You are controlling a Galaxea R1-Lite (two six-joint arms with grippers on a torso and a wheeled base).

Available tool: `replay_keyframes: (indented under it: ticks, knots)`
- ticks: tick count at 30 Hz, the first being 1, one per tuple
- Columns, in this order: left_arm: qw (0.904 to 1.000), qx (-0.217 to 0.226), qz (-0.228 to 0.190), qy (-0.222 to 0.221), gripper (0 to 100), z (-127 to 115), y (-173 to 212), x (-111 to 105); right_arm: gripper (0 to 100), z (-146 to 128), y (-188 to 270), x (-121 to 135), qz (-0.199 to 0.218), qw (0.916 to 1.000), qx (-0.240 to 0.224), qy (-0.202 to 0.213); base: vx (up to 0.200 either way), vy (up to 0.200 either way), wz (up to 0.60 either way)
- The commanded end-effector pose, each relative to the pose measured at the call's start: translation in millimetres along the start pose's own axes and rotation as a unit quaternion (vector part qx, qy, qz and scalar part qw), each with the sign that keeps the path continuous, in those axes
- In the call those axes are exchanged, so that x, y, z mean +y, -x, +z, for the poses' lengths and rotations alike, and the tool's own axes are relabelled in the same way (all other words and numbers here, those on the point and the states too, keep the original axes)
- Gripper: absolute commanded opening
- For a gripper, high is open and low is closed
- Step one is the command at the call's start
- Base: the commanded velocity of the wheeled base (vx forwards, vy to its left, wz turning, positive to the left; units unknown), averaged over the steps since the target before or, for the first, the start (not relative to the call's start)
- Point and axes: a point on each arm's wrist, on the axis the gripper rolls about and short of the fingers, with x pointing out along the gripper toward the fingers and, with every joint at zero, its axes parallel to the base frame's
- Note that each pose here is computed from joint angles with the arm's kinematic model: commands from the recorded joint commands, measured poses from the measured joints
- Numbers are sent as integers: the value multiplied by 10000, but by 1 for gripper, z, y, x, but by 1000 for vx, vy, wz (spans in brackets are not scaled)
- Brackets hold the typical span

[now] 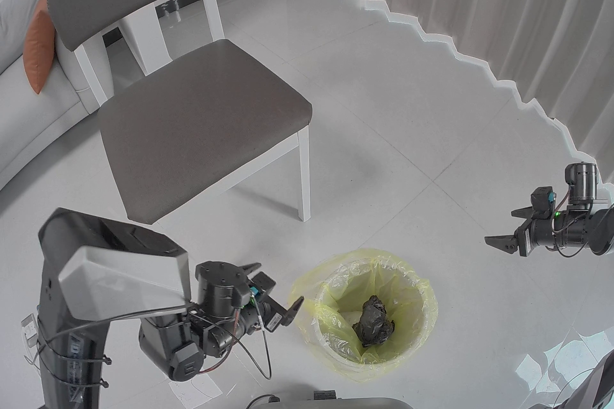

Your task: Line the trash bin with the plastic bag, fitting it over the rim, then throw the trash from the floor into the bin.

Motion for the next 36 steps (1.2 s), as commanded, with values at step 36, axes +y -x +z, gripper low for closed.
replay_keyframes:
  ticks: [36]
  knots:
    - [9150, -2208, 2867, 1782, 100, 38, 306, 61, 100, -114, 264, 193, 106, 9523, -2999, -556, 0, 0, 0]
